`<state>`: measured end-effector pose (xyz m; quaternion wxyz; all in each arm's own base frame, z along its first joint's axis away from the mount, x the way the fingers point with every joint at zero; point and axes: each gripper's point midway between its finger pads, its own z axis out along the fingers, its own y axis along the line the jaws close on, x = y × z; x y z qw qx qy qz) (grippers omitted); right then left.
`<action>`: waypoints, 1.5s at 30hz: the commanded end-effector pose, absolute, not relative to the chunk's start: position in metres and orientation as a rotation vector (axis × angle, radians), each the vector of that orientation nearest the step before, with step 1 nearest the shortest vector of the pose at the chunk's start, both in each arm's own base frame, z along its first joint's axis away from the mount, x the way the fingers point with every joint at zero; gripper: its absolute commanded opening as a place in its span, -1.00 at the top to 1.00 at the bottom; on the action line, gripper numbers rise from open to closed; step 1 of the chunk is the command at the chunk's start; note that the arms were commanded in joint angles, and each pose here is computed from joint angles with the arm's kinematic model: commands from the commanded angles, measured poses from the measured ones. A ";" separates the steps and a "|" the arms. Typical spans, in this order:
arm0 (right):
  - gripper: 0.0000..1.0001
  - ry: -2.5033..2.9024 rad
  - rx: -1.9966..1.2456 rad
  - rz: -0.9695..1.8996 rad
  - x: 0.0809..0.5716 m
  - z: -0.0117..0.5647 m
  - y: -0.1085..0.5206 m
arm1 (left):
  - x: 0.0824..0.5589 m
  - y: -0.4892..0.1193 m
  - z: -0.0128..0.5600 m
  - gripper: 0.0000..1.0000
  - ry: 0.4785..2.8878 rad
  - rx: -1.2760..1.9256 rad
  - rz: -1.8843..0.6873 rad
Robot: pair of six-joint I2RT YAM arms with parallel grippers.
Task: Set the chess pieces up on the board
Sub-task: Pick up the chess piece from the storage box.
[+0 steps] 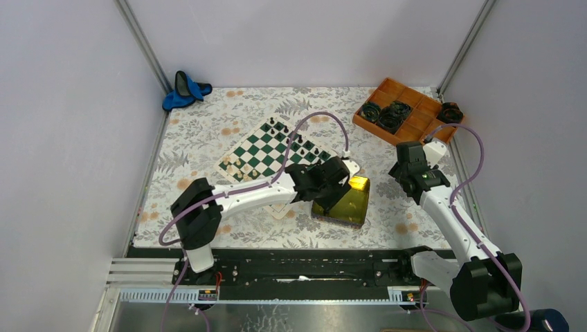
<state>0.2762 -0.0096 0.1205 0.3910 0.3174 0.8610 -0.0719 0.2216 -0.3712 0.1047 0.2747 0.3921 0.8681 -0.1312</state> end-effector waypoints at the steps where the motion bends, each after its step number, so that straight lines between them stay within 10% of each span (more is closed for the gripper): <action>1: -0.20 2.151 0.836 -0.179 0.280 0.124 -0.013 | 0.212 -0.375 0.096 -0.12 2.332 1.172 -0.352; 35: -0.20 2.155 0.834 -0.187 0.283 0.123 -0.013 | 0.206 -0.388 0.051 0.05 2.368 1.269 -0.338; 45: -0.21 2.164 0.829 -0.192 0.285 0.120 -0.012 | 0.210 -0.393 0.046 0.49 2.366 1.269 -0.328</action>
